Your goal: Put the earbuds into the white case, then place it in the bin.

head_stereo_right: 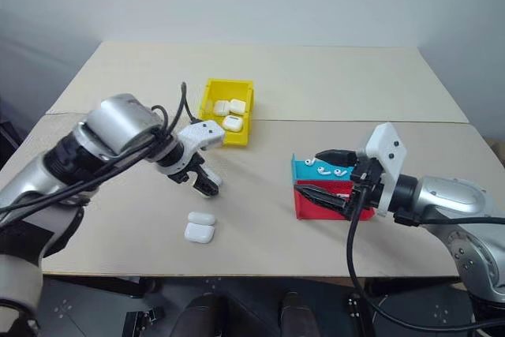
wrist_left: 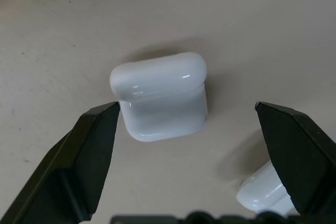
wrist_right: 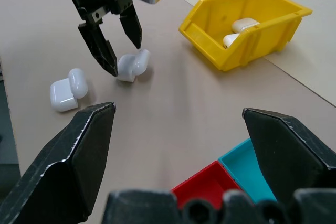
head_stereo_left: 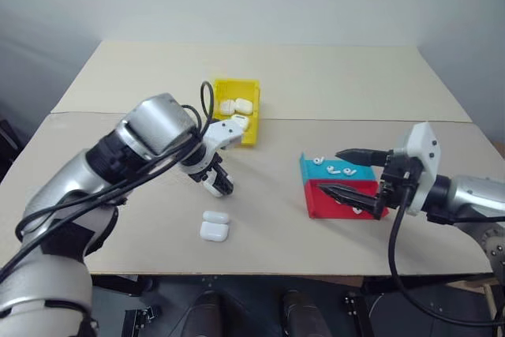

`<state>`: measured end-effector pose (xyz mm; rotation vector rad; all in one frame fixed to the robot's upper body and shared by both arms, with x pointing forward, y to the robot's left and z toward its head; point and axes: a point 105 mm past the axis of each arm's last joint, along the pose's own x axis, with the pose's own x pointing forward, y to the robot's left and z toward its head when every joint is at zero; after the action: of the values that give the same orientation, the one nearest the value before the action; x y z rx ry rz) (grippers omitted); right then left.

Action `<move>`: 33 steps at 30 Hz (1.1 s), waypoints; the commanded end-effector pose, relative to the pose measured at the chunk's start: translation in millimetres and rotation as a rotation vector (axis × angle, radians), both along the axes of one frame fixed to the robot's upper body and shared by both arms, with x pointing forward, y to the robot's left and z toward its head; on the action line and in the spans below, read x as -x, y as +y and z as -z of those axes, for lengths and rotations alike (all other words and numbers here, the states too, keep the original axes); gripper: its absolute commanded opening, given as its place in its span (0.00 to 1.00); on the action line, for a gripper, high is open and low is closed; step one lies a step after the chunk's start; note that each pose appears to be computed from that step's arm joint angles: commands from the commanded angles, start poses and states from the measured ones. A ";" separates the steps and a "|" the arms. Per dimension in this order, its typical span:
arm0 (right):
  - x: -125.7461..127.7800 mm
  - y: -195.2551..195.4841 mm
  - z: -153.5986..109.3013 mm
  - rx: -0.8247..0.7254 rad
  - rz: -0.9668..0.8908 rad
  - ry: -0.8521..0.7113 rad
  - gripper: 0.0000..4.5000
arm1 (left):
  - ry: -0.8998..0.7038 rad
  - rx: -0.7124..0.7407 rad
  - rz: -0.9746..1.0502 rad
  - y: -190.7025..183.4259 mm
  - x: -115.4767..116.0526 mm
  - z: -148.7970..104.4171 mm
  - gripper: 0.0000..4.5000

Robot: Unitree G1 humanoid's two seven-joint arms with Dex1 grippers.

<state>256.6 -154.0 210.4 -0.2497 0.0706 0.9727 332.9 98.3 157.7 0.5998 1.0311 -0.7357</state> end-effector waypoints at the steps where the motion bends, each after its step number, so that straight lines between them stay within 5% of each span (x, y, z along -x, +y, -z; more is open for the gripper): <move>1: 5.1 5.3 -9.8 -0.007 -0.016 -0.050 1.00 | -0.007 -0.021 -0.052 1.3 -9.6 -4.3 1.00; 20: 7.0 6.2 -9.9 -0.019 0.005 -0.050 1.00 | -0.010 -0.150 -0.055 6.0 -12.5 21.0 1.00; 26: 7.4 6.5 -10.3 -0.019 0.007 -0.053 1.00 | -0.014 -0.148 -0.057 13.6 -10.0 19.9 0.62; 33: 5.1 3.5 -12.3 -0.016 0.016 -0.062 1.00 | -0.155 -0.018 -0.046 32.4 -10.8 -12.1 0.62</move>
<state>253.7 -150.0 210.3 -0.2361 0.0610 0.9519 339.3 132.7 145.9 0.6482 1.0471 -0.6041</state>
